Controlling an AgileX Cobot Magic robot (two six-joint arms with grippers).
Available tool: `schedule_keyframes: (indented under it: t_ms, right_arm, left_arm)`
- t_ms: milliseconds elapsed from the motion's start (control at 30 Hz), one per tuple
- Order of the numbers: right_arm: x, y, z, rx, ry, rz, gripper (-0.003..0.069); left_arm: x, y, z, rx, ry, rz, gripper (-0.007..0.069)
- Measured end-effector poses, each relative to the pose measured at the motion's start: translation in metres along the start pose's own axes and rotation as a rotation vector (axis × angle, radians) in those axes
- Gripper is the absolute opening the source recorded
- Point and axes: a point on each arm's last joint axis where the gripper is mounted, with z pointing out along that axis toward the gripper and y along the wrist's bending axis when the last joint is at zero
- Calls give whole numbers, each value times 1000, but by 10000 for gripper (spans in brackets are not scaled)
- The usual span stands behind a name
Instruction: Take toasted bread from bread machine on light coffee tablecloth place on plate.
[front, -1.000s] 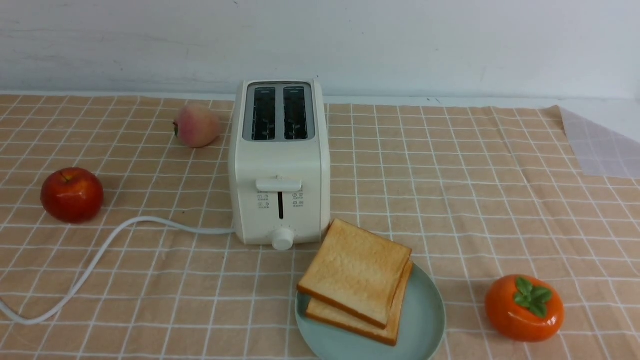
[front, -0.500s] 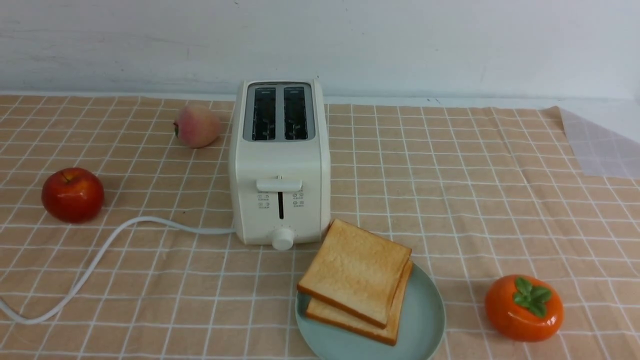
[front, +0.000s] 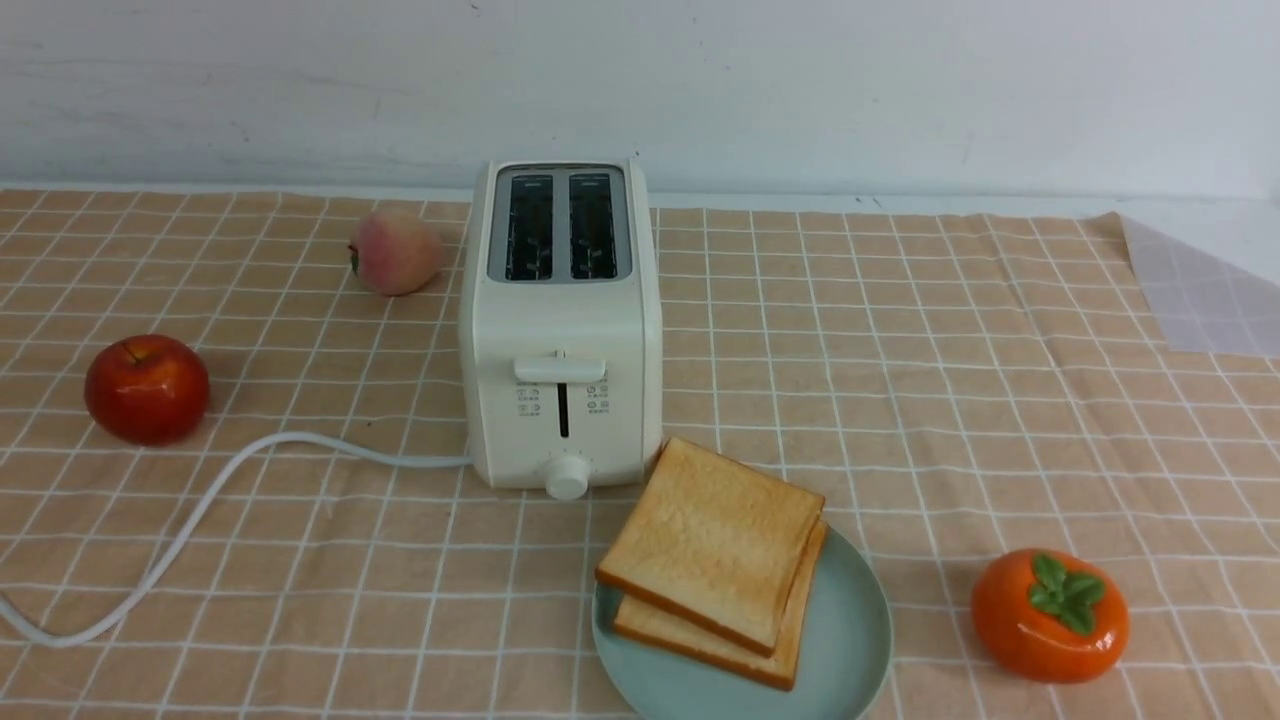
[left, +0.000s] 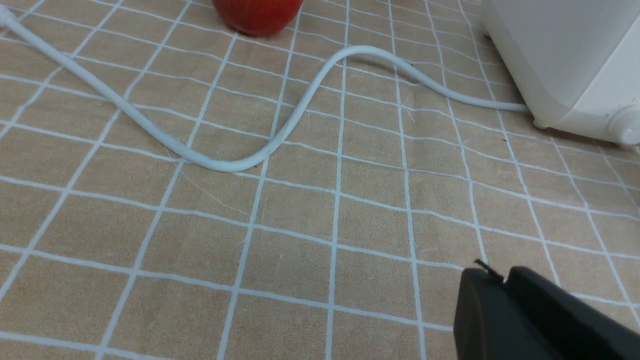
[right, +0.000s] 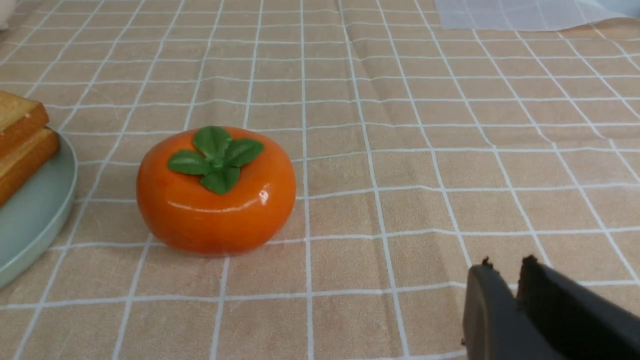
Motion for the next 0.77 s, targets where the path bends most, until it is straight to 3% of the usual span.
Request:
schedule_keyframes:
  t_ms: [767]
  right_arm:
    - [0,0,0,1,-1,-4,127]
  left_arm:
    - [0,0,0,0,0,0,78]
